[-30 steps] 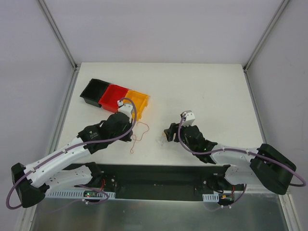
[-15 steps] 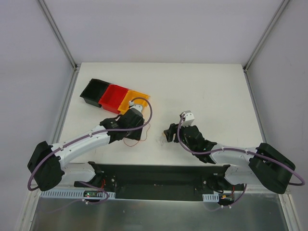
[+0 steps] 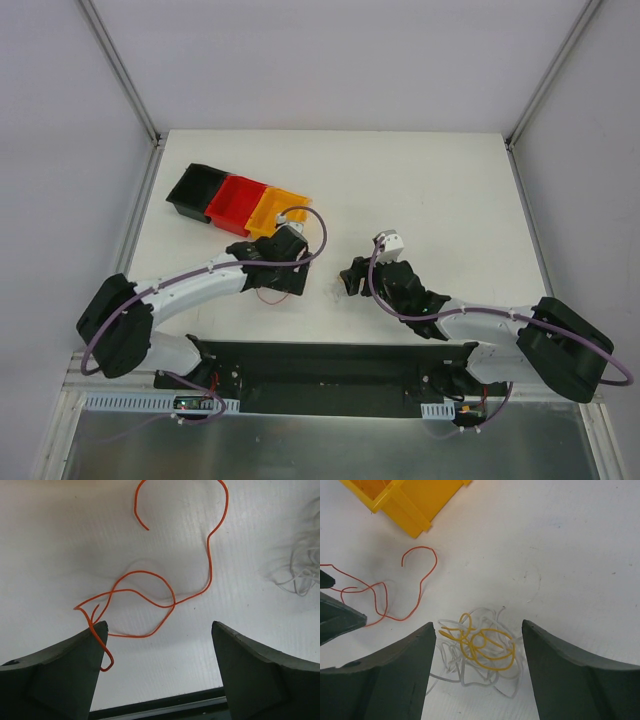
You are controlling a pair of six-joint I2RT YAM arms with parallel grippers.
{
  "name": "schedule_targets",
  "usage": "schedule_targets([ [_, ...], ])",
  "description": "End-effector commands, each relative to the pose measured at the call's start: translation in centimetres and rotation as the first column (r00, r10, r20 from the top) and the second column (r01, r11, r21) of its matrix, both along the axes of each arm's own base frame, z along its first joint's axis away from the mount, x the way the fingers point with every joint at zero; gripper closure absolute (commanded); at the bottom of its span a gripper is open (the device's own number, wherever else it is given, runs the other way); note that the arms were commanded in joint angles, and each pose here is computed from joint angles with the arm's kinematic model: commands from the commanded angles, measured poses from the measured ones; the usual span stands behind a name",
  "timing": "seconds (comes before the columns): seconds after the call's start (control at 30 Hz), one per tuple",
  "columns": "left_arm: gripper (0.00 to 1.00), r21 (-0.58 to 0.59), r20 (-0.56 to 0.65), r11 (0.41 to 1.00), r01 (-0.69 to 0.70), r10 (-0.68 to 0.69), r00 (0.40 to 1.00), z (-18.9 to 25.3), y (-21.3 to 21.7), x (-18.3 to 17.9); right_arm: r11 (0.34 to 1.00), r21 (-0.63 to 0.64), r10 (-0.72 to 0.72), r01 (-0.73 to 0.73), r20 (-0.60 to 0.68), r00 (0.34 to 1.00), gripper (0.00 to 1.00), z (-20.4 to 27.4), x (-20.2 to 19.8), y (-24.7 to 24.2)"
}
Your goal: Untangle the cables
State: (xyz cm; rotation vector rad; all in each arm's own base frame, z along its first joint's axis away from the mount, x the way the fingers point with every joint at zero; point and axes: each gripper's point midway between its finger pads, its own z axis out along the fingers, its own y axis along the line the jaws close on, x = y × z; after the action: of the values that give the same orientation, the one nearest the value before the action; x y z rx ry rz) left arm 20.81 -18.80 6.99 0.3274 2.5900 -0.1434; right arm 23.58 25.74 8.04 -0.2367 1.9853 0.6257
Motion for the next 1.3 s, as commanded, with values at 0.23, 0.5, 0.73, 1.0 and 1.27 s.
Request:
schedule_targets([
  [0.23, 0.39, 0.099, -0.110, 0.994, 0.040, -0.029, 0.994, -3.8, -2.7, 2.4, 0.998, 0.069, -0.007, 0.003, 0.056, 0.998, 0.28, 2.7, 1.0, 1.0],
  [0.5, 0.57, 0.071, -0.161, 0.996, 0.054, -0.042, 0.986, -6.1, -3.0, 1.3, 0.997, 0.077, -0.010, 0.006, 0.053, 0.999, 0.28, 2.7, 1.0, 0.8],
  [0.73, 1.00, 0.057, -0.154, 0.996, 0.074, -0.065, 0.986, -6.6, -2.5, 0.7, 0.996, 0.084, -0.015, 0.011, 0.050, 0.999, 0.28, 2.7, 1.1, 0.6],
  [1.0, 1.00, -0.114, 0.084, 0.984, 0.138, -0.128, 0.988, 2.1, -2.6, 1.8, 0.996, 0.090, -0.012, 0.008, 0.046, 0.999, 0.27, 2.7, 1.1, 0.7],
  [1.27, 1.00, -0.307, 0.246, 0.946, 0.104, -0.027, 0.969, 11.7, 1.6, 3.8, 0.995, 0.095, -0.014, 0.010, 0.037, 0.999, 0.28, 2.5, 1.1, 0.6],
])
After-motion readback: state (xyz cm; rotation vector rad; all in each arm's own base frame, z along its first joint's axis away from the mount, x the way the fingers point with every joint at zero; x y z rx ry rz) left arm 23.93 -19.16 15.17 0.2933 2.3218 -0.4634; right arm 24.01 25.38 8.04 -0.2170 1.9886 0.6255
